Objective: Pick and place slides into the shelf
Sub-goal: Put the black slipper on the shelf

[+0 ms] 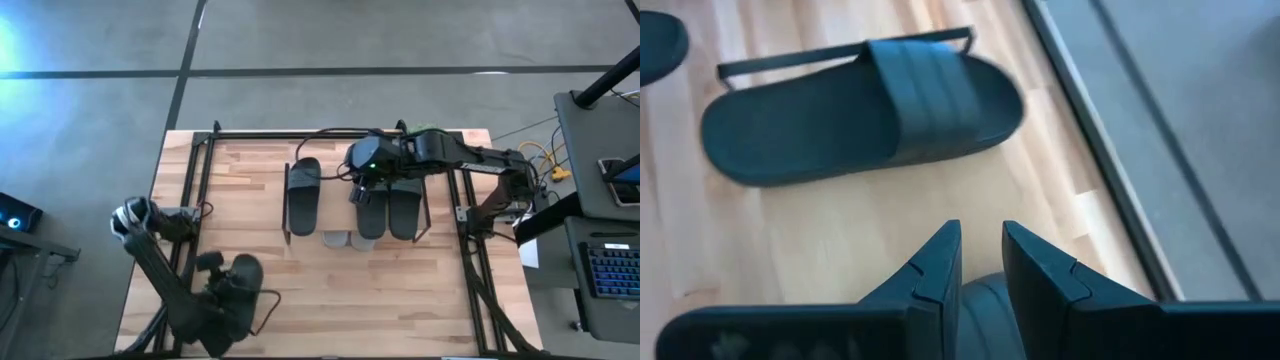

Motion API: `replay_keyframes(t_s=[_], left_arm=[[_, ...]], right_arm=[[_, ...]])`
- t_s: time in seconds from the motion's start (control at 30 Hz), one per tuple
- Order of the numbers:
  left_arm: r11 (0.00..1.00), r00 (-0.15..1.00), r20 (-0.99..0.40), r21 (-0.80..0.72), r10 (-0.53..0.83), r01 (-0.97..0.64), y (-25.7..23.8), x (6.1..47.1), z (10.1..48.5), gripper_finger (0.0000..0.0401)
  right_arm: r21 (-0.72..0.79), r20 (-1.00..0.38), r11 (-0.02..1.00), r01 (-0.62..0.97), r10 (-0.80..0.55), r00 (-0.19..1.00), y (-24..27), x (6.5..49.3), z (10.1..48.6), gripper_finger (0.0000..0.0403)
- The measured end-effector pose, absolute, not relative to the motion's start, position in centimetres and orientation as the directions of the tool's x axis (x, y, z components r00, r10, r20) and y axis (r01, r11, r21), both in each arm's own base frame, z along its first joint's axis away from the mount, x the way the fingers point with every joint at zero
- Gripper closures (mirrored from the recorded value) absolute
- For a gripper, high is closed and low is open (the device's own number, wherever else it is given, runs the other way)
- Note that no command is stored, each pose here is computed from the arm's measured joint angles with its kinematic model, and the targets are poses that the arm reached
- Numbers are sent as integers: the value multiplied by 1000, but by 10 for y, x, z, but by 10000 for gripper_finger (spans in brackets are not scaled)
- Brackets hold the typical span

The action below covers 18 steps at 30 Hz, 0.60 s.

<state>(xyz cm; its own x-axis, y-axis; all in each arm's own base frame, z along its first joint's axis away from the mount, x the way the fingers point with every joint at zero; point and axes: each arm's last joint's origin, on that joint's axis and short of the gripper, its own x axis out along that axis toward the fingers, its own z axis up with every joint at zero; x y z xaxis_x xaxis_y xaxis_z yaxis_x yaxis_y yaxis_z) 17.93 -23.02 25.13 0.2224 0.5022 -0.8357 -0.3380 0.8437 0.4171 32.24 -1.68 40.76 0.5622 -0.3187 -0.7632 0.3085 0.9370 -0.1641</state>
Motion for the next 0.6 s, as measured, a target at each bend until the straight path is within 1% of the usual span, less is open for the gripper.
replay_keyframes(t_s=[0.07,0.17,0.23,0.33,0.43,0.5,0.6], left_arm=[[848,301,-813,386,498,-362,-218,180,269,400],[841,430,-739,348,518,-415,-194,181,295,400],[831,480,-689,355,543,-429,-177,184,308,400],[793,513,-607,425,607,-436,-152,192,322,401],[728,522,-508,515,685,-453,-127,203,334,401],[675,527,-429,547,734,-495,-112,212,344,401],[596,520,-310,549,796,-585,-91,227,361,401]], right_arm=[[-176,-745,927,331,-345,571,-17,316,414,335],[-182,-715,910,373,-383,585,-18,306,423,335],[-188,-698,896,401,-410,587,-19,301,428,335],[-203,-676,875,440,-450,583,-20,294,433,335],[-221,-655,856,466,-485,580,-21,290,437,335],[-238,-638,840,487,-514,573,-22,287,439,335],[-275,-606,804,528,-571,554,-23,283,443,335]])
